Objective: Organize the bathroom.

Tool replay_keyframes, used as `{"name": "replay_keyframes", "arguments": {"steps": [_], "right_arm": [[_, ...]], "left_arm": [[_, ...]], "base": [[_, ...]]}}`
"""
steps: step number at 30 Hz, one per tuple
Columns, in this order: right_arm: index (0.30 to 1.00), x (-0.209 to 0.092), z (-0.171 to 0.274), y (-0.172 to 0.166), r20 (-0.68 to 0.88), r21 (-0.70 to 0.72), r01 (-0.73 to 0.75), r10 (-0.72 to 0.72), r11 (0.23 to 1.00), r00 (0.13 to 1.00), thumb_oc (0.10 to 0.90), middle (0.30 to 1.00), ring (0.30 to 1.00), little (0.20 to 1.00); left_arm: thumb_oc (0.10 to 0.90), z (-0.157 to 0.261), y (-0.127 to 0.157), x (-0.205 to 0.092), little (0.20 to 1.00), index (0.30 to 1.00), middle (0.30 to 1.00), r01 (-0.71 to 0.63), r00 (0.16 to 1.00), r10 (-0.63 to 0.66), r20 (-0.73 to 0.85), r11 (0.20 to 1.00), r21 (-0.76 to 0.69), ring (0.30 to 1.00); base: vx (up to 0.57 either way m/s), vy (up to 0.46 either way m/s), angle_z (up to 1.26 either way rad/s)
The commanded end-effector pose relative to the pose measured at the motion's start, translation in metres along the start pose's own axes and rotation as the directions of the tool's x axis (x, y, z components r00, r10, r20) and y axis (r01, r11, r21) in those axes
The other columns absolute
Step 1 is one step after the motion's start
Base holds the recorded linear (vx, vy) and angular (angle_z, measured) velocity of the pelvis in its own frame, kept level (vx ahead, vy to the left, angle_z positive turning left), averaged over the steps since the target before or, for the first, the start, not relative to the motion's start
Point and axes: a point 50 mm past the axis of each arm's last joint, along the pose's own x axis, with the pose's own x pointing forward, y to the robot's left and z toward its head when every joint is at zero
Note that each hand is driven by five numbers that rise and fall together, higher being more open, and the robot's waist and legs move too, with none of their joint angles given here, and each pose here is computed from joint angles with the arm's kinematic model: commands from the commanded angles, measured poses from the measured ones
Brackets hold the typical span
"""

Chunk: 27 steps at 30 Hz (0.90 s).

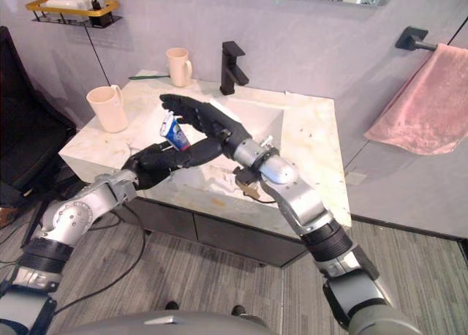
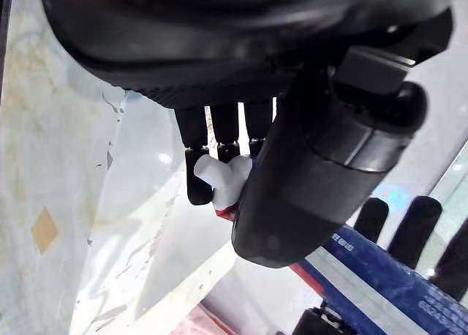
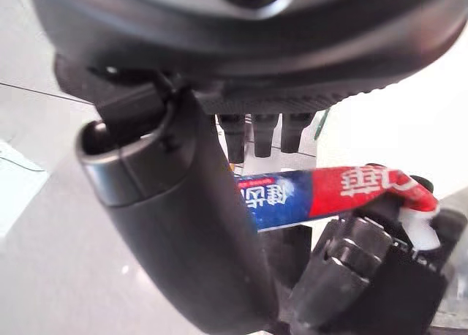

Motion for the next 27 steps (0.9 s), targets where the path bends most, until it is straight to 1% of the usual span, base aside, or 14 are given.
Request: {"name": "replay_keyframes", "arguments": {"steps": [1,4,9,15,16,17,18,27], "right_arm": [[0.900,-0.001,0.072,-0.005,0.339,-0.227,0.025,0.055,0.974,0.939,0.800,0.900,0.900,0.900],[0.900,0.001,0.079,-0.004,0.347,-0.250,0.010,0.079,0.968,0.935,0.800,0.900,0.900,0.900],[0.900,0.004,0.080,-0.005,0.343,-0.236,0.018,0.066,0.972,0.937,0.800,0.900,0.900,0.900],[0.900,0.002,0.078,-0.006,0.331,-0.226,0.017,0.061,0.974,0.942,0.800,0.900,0.900,0.900],[0.594,0.002,0.078,-0.005,0.329,-0.223,0.013,0.063,0.975,0.942,0.596,0.594,0.594,0.594],[0.385,0.002,0.078,-0.006,0.330,-0.225,0.010,0.066,0.974,0.942,0.456,0.385,0.385,0.385],[0.300,0.002,0.079,-0.006,0.330,-0.224,0.008,0.068,0.975,0.941,0.400,0.300,0.300,0.300],[0.300,0.002,0.079,-0.004,0.327,-0.218,-0.007,0.080,0.976,0.942,0.400,0.300,0.300,0.300]], "left_arm": [[0.400,0.043,-0.024,0.003,0.300,0.300,0.300,0.113,0.981,-0.124,0.147,0.991,0.077,0.300],[0.400,0.039,-0.016,0.002,0.300,0.300,0.300,0.079,0.989,-0.088,0.117,0.994,0.082,0.300],[0.400,0.038,-0.007,-0.001,0.300,0.300,0.300,0.051,0.993,-0.058,0.106,0.996,0.076,0.300],[0.400,0.037,-0.003,-0.003,0.300,0.300,0.300,0.037,0.994,-0.045,0.099,0.996,0.086,0.300],[0.400,0.036,-0.002,-0.004,0.300,0.300,0.300,0.030,0.994,-0.038,0.098,0.996,0.088,0.300],[0.400,0.037,-0.002,-0.003,0.300,0.300,0.300,0.030,0.994,-0.039,0.097,0.996,0.088,0.300],[0.400,0.037,-0.002,-0.003,0.300,0.300,0.300,0.030,0.994,-0.039,0.098,0.996,0.089,0.300],[0.400,0.034,-0.002,-0.004,0.300,0.300,0.300,0.032,0.995,-0.040,0.093,0.996,0.085,0.300]], "base": [[0.00,0.000,0.00],[0.00,0.000,0.00],[0.00,0.000,0.00],[0.00,0.000,0.00],[0.00,0.000,0.00],[0.00,0.000,0.00],[0.00,0.000,0.00],[0.00,0.000,0.00]]}}
